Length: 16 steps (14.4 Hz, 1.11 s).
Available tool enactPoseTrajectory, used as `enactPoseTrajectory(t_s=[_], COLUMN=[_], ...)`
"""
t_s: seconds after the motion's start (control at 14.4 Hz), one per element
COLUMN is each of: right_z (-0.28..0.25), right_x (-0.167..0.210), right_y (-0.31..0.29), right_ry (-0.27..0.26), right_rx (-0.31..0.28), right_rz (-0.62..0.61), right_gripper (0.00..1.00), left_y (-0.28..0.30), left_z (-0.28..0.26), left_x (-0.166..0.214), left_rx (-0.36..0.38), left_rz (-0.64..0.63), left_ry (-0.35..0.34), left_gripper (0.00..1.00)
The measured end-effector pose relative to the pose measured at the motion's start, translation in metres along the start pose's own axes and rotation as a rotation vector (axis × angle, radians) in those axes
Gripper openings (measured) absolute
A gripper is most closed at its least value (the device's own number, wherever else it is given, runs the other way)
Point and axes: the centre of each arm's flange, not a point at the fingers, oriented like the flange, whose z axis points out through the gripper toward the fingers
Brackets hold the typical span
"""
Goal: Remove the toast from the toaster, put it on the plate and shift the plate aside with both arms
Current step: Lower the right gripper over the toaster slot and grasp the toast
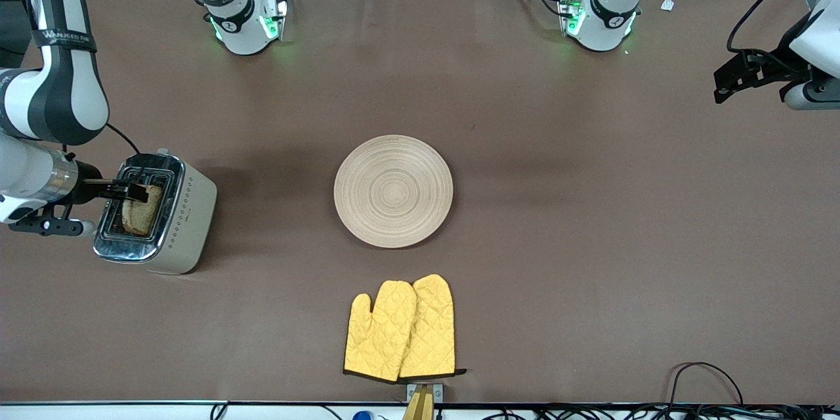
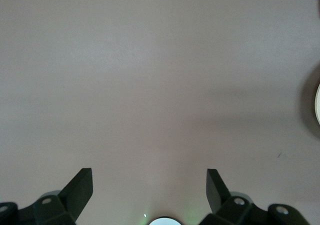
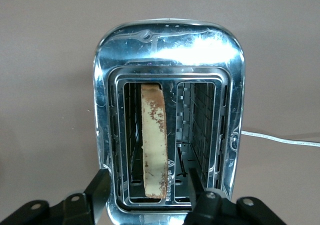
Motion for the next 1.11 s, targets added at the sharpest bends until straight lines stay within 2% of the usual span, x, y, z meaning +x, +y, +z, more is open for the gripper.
enactPoseTrajectory(t_s=[0.14,0.35,0.83,0.97,1.04,1.11], right_z=[0.001,0.004,0.012,0.013,0.013,0.013], right_x=[0.001,0.002,0.005,0.005,0.005,0.005], right_y=[0.001,0.001,0.004,0.004,0.004,0.004], right_ry=[0.003,0.004,-0.005,-0.006,-0.006,-0.006], right_rx=[0.000,-0.001,-0.001,-0.001,-0.001,-0.001], right_rz=[0.001,0.001,0.007,0.007,0.007,0.007], right_gripper=[0.70,0.59,0.45,0.30,0.30,0.23], left_y=[0.000,0.001,0.001,0.001,0.001,0.001], left_z=[0.001,0.002,0.008,0.008,0.008,0.008], left_x=[0.000,0.001,0.005,0.005,0.005,0.005], left_rx=[0.000,0.000,-0.002,-0.002,-0.002,-0.002], left_rz=[0.001,0.004,0.004,0.003,0.003,0.003], left_ry=[-0.001,-0.004,-0.015,-0.015,-0.015,-0.015], left_gripper=[1.00,1.00,1.00,1.00,1.00,1.00])
